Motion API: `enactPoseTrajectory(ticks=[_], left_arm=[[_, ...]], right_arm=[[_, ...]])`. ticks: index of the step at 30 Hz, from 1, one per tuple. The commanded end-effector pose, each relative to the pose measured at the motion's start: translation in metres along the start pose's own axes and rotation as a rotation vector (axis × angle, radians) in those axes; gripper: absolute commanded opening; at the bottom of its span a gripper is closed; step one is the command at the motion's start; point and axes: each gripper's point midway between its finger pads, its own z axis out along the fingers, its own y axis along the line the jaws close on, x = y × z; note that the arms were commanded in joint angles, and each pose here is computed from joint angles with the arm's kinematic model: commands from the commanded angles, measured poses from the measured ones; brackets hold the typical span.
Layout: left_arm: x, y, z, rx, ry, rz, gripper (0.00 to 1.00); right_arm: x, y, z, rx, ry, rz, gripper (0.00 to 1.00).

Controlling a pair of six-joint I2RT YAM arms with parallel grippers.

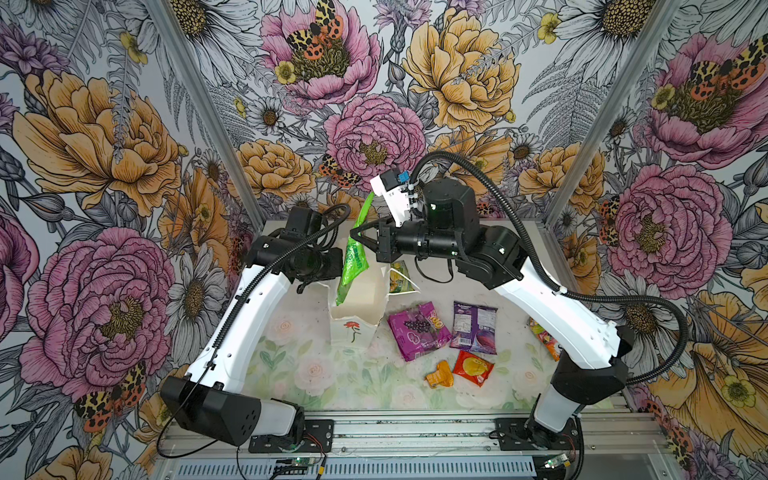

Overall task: Place the snacks into the paper bag
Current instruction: 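Carry the Lay's bag over the paper bag and lower it inside, then release the Lay's bag into the paper bag with the right gripper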

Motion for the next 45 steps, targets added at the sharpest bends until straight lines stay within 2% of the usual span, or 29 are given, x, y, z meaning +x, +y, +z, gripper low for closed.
enactPoseTrajectory(ticks=[1, 9, 15, 26, 34, 45], left_arm=[[-0.012, -0.008, -0.014, 0.048, -0.053, 0.0, 0.0], [-0.01, -0.008, -0.015, 0.055, -0.049, -0.002, 0.0], [-0.011, -0.007, -0.014, 0.047, -0.05, -0.005, 0.0], [-0.01, -0.006, -0.014, 0.043, -0.05, -0.005, 0.0], [-0.01, -0.005, -0.012, 0.039, -0.048, -0.009, 0.0], [-0.009, -0.008, -0.009, 0.033, -0.051, -0.017, 0.0]], right_arm=[[0.009, -0.012, 0.011, 0.046, 0.013, -0.001, 0.0], [0.026, -0.033, 0.016, 0.132, 0.043, 0.0, 0.0], [0.043, -0.066, 0.02, 0.265, 0.065, 0.008, 0.0], [0.077, -0.1, 0.031, 0.4, 0.156, 0.031, 0.0], [0.097, -0.097, 0.049, 0.393, 0.221, 0.044, 0.0], [0.119, -0.111, 0.056, 0.495, 0.251, 0.134, 0.0]])
